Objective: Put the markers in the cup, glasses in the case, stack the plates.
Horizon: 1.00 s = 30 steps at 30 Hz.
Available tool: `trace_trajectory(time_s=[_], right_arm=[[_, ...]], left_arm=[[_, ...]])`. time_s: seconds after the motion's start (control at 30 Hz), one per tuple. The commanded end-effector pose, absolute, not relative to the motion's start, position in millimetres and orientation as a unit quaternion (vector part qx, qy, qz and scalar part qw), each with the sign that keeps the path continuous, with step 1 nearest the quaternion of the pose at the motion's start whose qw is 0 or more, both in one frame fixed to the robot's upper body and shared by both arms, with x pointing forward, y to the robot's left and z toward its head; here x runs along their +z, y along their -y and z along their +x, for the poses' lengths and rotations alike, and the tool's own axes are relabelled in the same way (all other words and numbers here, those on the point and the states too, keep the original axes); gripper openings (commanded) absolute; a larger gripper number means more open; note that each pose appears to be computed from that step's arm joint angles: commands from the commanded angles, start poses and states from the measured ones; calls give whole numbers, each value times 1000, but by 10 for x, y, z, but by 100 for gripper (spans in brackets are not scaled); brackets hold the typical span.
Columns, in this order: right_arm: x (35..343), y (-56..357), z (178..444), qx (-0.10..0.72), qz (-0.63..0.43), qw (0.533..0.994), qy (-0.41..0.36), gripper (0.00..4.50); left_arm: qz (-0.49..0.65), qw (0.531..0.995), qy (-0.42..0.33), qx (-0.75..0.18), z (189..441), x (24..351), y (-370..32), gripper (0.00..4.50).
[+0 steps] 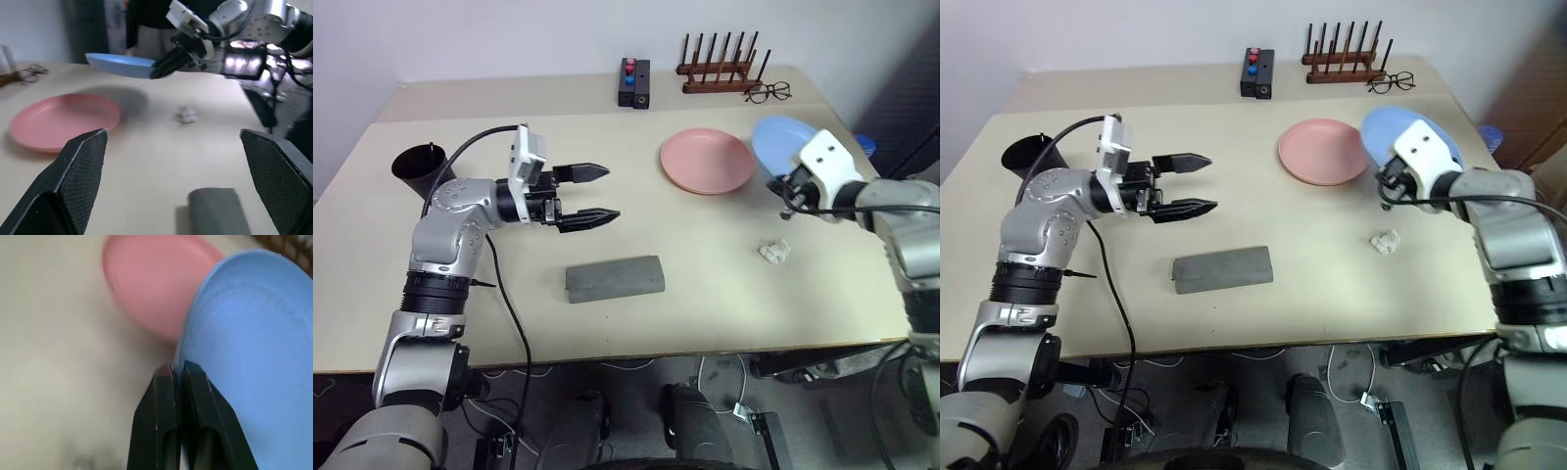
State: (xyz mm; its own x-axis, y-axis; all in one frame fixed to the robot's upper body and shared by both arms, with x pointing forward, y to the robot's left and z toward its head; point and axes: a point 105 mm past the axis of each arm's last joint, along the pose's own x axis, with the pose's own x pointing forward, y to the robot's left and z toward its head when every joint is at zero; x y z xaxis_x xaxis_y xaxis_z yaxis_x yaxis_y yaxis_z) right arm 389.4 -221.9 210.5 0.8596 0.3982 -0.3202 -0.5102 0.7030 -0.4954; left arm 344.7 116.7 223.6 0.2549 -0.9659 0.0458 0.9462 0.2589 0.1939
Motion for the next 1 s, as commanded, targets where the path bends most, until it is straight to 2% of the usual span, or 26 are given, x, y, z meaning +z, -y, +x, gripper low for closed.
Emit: trace_trajectory(time_s=[0.03,0.37,0.4,0.47,0.6,0.67,0.83,0.93,1.0], right_arm=[[2158,1870,4066,278,-320,904,-60,1],[2017,1328,4357,335,-299,893,-37,1],[2020,1332,4371,335,-305,891,-34,65],[2063,1326,4392,335,-304,892,-21,142],[2145,1304,4372,350,-264,899,-16,352],[2164,1453,4365,333,-251,908,-26,447],[2199,1869,4220,313,-176,932,-60,447],[2078,2059,3974,321,-136,930,-114,447],[1890,2216,3735,316,-126,925,-169,447]], left_arm=[[76,797,111,-589,3452,2370,-1217,450],[80,813,109,-567,3398,2334,-1303,450],[78,814,108,-566,3391,2334,-1303,450],[79,815,108,-563,3379,2325,-1306,450],[79,818,108,-559,3366,2312,-1307,450],[72,816,108,-563,3353,2314,-1293,450],[69,807,101,-577,3304,2298,-1286,450],[72,802,102,-584,3270,2291,-1295,450],[75,792,100,-598,3223,2275,-1281,450]])
